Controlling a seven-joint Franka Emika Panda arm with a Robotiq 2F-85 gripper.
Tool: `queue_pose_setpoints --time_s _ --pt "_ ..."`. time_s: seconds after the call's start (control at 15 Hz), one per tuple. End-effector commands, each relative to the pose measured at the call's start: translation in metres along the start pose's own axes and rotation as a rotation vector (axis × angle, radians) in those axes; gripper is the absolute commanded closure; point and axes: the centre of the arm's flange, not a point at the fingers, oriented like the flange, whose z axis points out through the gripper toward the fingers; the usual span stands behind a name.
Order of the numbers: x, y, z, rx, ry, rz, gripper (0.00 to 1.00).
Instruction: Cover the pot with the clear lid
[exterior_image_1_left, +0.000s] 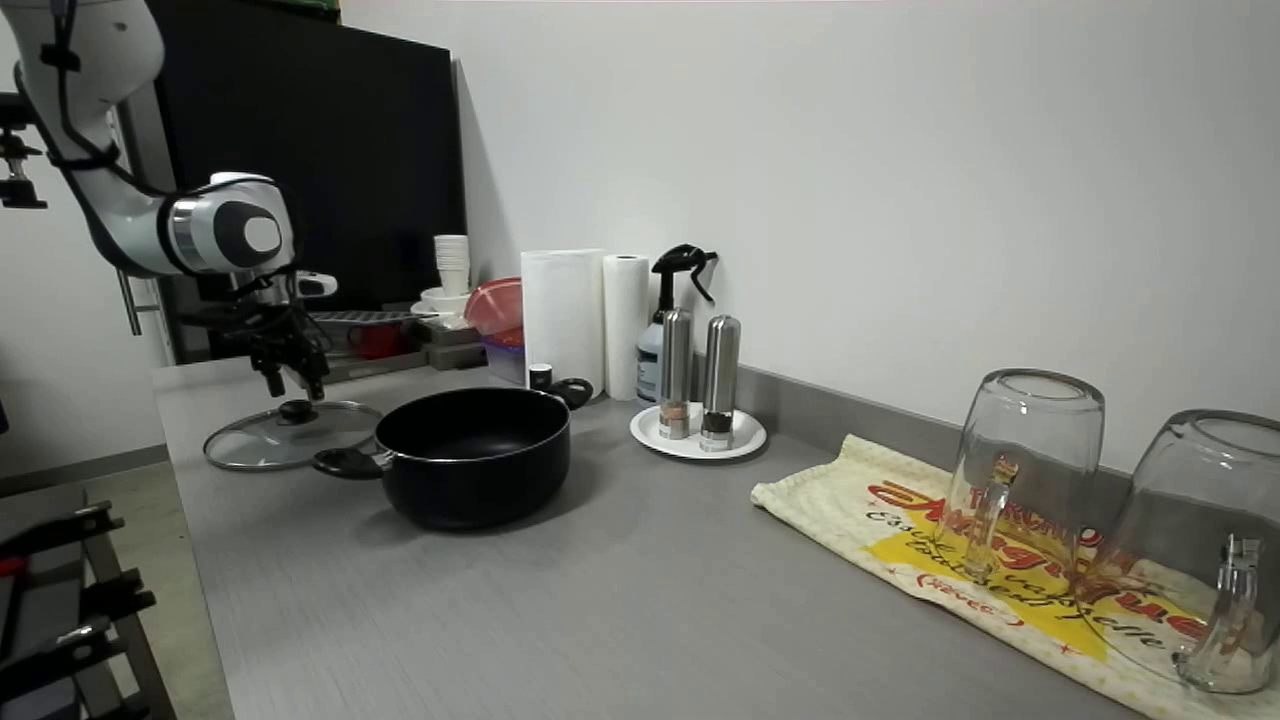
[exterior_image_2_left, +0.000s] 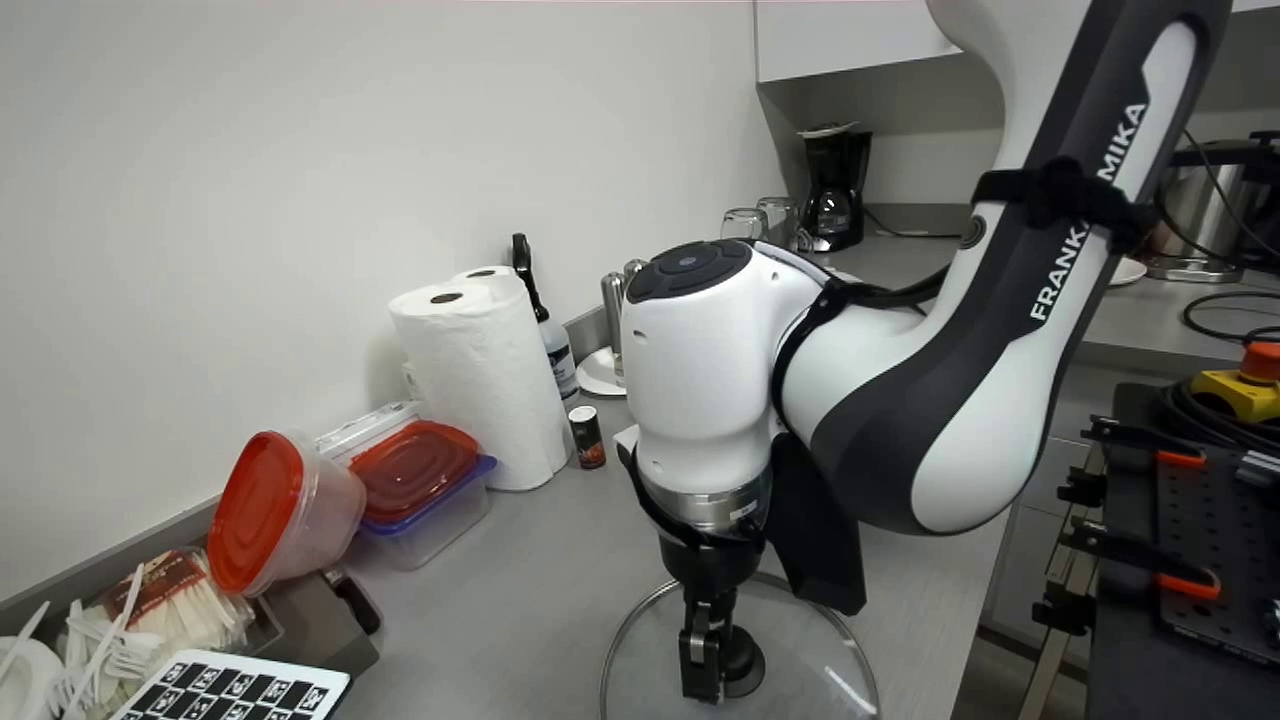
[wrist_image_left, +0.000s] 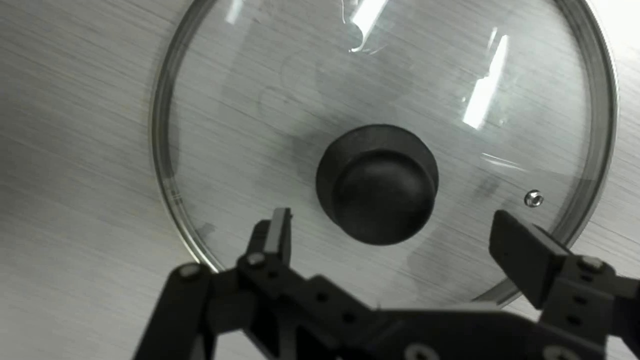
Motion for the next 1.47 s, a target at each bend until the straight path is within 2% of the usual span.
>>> queue_pose_setpoints --time_s 0.0,0.53,0.6,1.07,1.2,1.4 --pt "0.006 -0.002 0.006 -0.006 0.021 0.003 0.0" --pt "0.005 0.006 0.012 -0.01 0.002 0.018 0.0" --pt "0.004 0.007 0.013 -0.01 -0.002 0.023 0.18" --pt "0.003 0.01 0.016 -0.012 -0.013 0.029 0.71" --pt "0.004 0.01 0.015 -0.013 -0.013 0.029 0.75" --pt "0.006 0.012 0.008 -0.013 -0.005 0.028 0.75"
